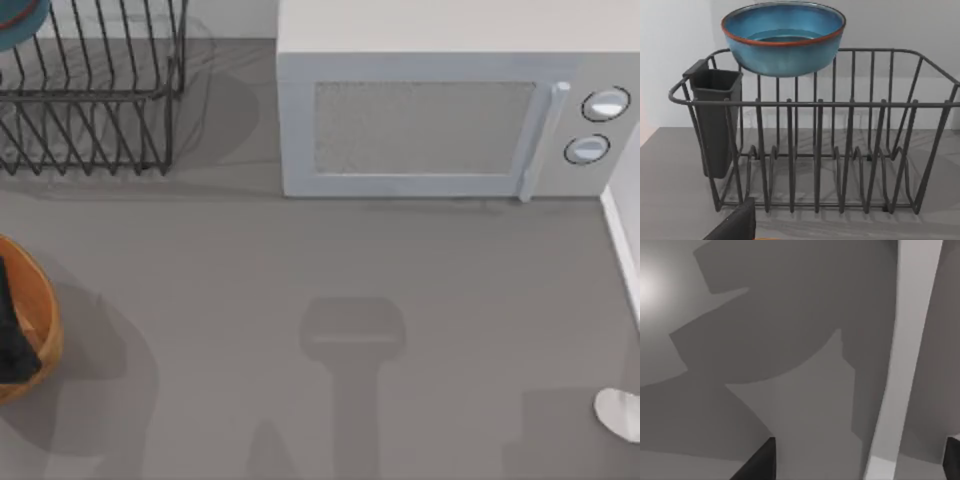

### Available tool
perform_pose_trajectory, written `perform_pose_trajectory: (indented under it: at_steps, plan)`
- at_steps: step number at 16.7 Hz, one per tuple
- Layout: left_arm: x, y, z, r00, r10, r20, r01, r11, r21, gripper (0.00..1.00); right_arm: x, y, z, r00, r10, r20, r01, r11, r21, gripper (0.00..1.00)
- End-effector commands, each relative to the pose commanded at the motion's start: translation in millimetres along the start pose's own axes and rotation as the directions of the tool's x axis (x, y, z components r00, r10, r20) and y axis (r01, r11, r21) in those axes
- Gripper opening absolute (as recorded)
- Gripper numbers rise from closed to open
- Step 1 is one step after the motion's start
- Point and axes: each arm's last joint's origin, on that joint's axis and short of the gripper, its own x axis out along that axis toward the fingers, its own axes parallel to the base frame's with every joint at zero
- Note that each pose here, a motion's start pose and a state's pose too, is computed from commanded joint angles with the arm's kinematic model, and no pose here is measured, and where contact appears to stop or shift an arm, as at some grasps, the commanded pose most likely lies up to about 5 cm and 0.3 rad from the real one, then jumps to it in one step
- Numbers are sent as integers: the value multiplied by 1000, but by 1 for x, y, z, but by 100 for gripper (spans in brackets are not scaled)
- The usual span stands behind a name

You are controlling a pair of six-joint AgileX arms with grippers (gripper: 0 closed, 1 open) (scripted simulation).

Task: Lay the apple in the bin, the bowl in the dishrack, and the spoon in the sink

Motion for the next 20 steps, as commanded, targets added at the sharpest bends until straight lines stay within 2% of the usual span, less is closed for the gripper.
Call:
perform_pose_trajectory:
  at_steps: [4, 5, 10, 14, 17, 20]
  plan:
    - [0, 0, 0, 1000, 0, 0, 0, 1000, 0, 100, 0, 0, 0, 1000, 0, 0, 0, 1000, 0, 0]
    - [0, 0, 0, 1000, 0, 0, 0, 1000, 0, 100, -22, -1, 1, 1000, 0, 2, 0, 999, 35, 0]
    - [0, 0, 0, 1000, 0, 0, 0, 1000, 0, 100, -47, -8, 2, 1000, -7, 3, 7, 1000, 27, 0]
    - [0, 0, 0, 1000, 0, 0, 0, 1000, 0, 100, -89, -5, 1, 999, 33, -8, -33, 999, 29, 0]
    - [0, 0, 0, 1000, 0, 0, 0, 1000, 0, 100, -116, -2, 0, 1000, 9, -1, -9, 999, 33, 0]
    - [0, 0, 0, 1000, 0, 0, 0, 1000, 0, 100, -122, -1, 0, 1000, 0, 2, 0, 999, 35, 0]
